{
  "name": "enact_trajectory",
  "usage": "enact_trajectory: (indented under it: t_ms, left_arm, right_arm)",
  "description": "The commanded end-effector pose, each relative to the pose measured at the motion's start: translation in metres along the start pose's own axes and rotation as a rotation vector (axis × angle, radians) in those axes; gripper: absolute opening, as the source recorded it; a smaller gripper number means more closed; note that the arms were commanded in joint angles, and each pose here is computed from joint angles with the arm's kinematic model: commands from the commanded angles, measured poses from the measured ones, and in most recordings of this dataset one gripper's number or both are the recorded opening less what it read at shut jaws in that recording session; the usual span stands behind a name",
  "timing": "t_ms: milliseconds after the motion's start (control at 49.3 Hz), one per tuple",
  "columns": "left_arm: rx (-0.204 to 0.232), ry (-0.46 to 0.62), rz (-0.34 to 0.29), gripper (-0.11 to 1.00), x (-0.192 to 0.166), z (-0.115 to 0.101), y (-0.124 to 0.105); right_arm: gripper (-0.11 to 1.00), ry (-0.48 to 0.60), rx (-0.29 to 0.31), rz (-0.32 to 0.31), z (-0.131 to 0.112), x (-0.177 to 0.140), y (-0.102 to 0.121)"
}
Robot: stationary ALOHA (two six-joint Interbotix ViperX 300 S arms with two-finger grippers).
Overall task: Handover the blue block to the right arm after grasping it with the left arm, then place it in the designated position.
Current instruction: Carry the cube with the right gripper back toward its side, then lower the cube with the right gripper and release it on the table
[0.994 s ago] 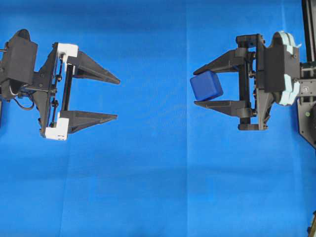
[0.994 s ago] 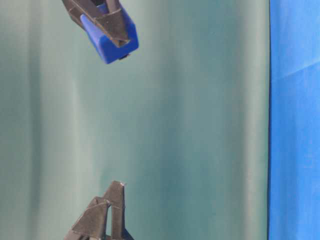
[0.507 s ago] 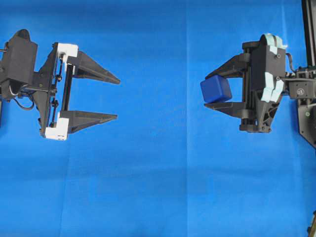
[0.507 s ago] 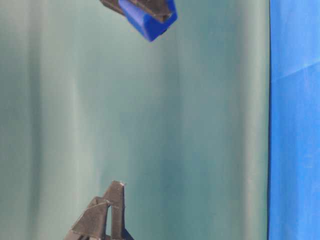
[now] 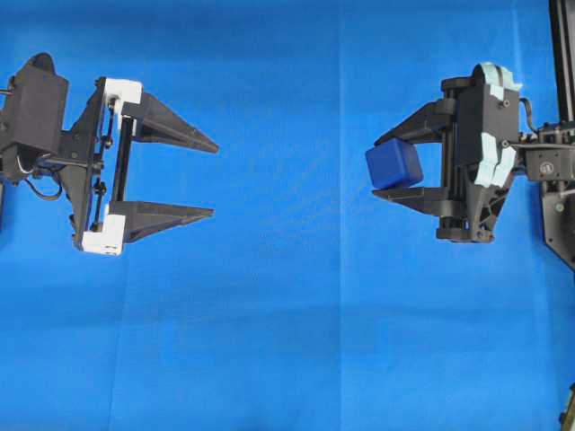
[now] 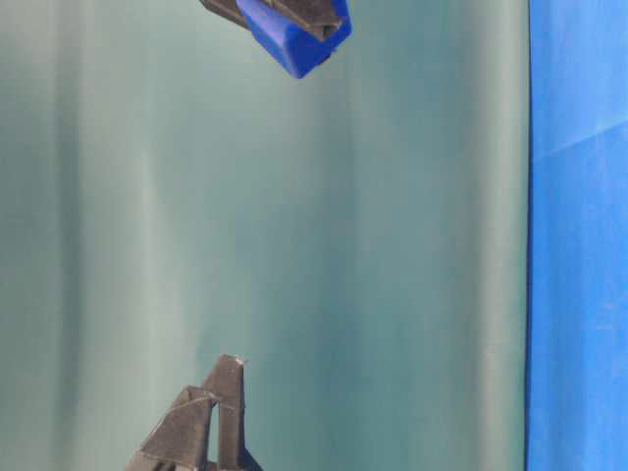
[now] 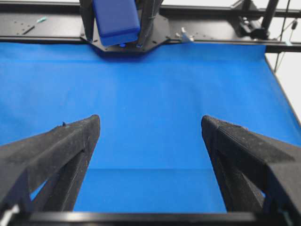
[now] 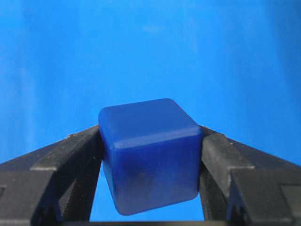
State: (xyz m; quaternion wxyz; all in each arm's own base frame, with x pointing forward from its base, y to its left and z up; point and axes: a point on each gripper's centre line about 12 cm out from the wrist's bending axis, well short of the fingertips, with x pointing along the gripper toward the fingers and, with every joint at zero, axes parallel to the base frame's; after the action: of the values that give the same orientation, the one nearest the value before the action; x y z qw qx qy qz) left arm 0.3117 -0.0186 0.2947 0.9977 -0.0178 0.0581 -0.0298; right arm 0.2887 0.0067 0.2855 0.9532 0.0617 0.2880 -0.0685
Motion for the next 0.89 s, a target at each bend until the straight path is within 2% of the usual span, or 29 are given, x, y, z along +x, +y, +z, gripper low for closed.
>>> enact_trajectory:
  t_ms: [0,629,872]
  left_arm:
    - [0.001,-0.048,-0.001,0.93,-0.001,0.015,0.000]
    - [0.002,-0.049,-0.001,0.93,-0.001,0.016,0.000]
    - [0.001,-0.048,-0.001,0.93,0.000,0.015,0.000]
  right_arm:
    - [0.48,-0.033,0.004,0.011,0.012,-0.004,0.002]
    - [0.48,-0.030,0.004,0.010,0.010,-0.004,0.002]
    - [0.48,-0.005,-0.006,0.024,0.002,0.014,0.006]
